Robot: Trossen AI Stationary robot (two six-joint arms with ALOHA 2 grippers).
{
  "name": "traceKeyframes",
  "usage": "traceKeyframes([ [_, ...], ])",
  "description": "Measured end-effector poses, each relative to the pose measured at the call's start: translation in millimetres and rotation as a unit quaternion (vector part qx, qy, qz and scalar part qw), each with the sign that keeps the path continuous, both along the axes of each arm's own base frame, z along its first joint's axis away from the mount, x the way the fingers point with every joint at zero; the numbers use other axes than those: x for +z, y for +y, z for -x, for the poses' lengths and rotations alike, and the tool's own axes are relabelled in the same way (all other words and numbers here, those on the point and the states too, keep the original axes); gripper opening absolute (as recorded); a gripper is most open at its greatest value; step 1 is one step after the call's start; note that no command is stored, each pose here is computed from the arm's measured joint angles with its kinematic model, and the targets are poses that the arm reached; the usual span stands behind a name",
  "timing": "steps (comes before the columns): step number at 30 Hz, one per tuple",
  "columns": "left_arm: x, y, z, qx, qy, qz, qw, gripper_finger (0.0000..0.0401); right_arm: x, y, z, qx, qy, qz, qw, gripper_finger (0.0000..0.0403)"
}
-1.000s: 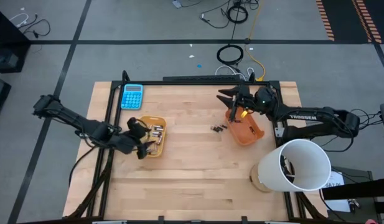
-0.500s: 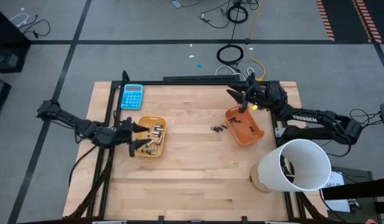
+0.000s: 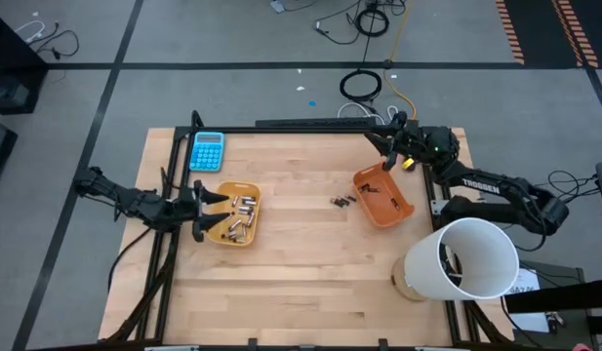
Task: Sort batteries
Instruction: Put the black battery into the orange bin
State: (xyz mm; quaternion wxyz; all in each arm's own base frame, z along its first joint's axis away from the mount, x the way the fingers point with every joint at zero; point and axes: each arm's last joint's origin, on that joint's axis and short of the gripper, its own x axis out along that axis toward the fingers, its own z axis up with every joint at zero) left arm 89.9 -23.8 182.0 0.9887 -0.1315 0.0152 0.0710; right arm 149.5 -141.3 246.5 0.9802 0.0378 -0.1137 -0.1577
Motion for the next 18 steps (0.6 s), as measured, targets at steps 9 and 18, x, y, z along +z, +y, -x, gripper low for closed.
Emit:
traceKeyframes([
  [9, -7, 3, 1, 0.022, -0.021, -0.013, 0.999, 0.0281, 4, -8, 16, 0.003, -0.019, 0.047, 0.999, 0.0125],
  [18, -7, 8, -3, 0.027, -0.066, -0.041, 0.997, 0.0281, -7, 7, 22, 0.088, -0.048, 0.129, 0.986, 0.0125],
])
